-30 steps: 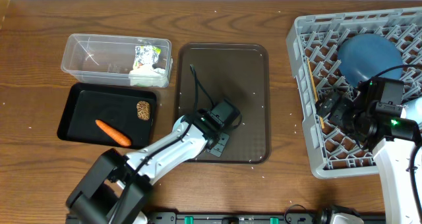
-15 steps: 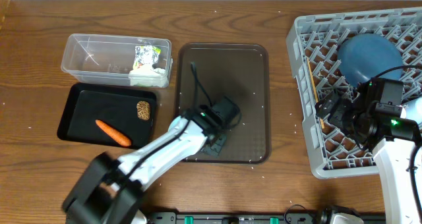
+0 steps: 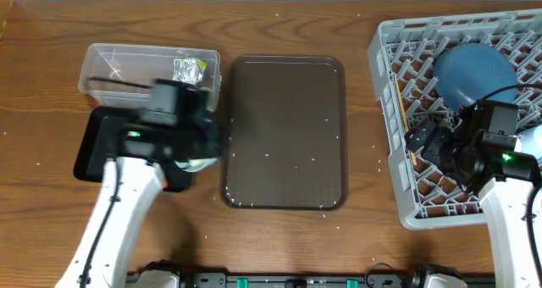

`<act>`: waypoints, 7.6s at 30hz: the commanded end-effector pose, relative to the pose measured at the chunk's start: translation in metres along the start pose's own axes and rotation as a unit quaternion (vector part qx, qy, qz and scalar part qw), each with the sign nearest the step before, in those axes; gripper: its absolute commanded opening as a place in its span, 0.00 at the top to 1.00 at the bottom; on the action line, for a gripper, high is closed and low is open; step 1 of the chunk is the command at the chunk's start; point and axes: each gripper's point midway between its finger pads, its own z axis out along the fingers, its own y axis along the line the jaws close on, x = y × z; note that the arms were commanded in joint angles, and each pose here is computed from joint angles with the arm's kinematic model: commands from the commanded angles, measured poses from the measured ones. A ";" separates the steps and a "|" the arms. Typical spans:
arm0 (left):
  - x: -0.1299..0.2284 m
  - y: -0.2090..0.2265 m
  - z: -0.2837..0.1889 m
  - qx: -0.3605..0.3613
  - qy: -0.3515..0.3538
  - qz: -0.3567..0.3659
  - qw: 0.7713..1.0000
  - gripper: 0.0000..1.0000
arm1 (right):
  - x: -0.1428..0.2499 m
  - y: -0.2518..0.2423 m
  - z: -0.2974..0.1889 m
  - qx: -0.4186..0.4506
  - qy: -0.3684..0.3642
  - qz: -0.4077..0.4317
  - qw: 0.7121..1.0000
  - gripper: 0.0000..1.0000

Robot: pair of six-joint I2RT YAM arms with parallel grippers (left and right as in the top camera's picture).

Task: Sort waste into correct bins and load items into the dishwasher rack
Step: 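Tip the white bowl over the black tray to dump the rice, then carry the empty white bowl with the left gripper into the rack, then release the white bowl and withdraw the left gripper to the left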

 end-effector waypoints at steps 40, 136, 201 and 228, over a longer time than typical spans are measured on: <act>-0.016 0.117 -0.051 0.381 -0.248 -0.130 0.881 0.94 | 0.001 -0.003 0.001 0.005 0.002 -0.003 1.000 0.01; -0.087 -0.341 0.061 0.577 -0.131 0.087 0.802 0.94 | 0.032 -0.051 -0.023 0.040 0.060 0.124 0.990 0.01; -0.091 -0.328 0.192 0.514 0.033 -0.157 0.842 0.02 | 0.045 -0.053 -0.025 0.047 0.087 0.115 0.988 0.01; -0.095 -0.082 -0.040 -0.082 -0.131 0.067 0.986 0.02 | 0.017 0.020 -0.050 -0.141 -0.006 -0.079 0.987 0.08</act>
